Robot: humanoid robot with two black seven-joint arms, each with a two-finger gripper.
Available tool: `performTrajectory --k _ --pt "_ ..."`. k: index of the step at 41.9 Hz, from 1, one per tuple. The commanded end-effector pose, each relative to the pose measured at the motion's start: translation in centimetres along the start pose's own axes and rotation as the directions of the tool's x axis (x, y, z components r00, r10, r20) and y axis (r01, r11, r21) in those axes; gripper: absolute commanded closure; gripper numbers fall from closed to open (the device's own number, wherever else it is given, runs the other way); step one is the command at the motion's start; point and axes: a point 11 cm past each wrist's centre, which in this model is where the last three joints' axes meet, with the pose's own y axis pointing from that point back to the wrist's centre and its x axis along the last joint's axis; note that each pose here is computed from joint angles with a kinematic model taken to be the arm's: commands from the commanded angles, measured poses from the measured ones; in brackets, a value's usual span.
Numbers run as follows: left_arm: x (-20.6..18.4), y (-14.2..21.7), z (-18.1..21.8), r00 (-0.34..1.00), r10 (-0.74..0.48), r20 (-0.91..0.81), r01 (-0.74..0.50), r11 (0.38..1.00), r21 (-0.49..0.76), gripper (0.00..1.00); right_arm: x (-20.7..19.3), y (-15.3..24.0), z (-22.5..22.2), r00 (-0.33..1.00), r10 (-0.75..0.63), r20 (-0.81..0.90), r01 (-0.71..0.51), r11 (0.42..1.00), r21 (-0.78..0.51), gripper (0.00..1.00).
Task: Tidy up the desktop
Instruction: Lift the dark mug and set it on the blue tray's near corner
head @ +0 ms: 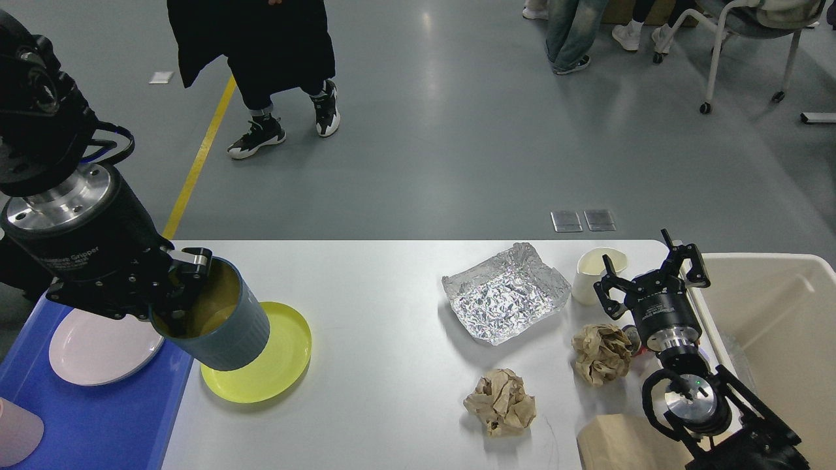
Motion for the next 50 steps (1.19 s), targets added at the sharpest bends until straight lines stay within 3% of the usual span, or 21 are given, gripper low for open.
performTrajectory --k 1,10,21,35,50 --pt "0.6 -0.5 -2.3 0.999 -0.015 -0.052 0.014 1.0 -0.012 1.0 -0.1 0.0 0.0 1.0 -0.001 0.002 0.001 1.0 0.001 0.0" --pt "3.2 -3.7 -10.1 0.992 -0.052 -0.115 0.052 0.999 -0.002 1.0 -0.1 0.0 0.0 1.0 -0.002 0.001 0.002 1.0 0.0 0.0" --pt "4.8 -11.2 -19.7 0.98 -0.055 -0.189 0.068 0.996 0.062 1.0 0.0 0.0 0.0 1.0 -0.001 -0.001 0.001 1.0 0.001 0.0" --pt "3.4 -21.4 -24.2 0.988 -0.019 -0.152 0.025 0.999 0.042 1.0 -0.1 0.0 0.0 1.0 -0.002 0.001 0.002 1.0 0.0 0.0" --pt "2.1 -22.8 -27.9 0.982 -0.003 -0.186 0.021 0.995 0.094 1.0 -0.1 0.0 0.0 1.0 -0.002 0.001 0.002 1.0 0.0 0.0"
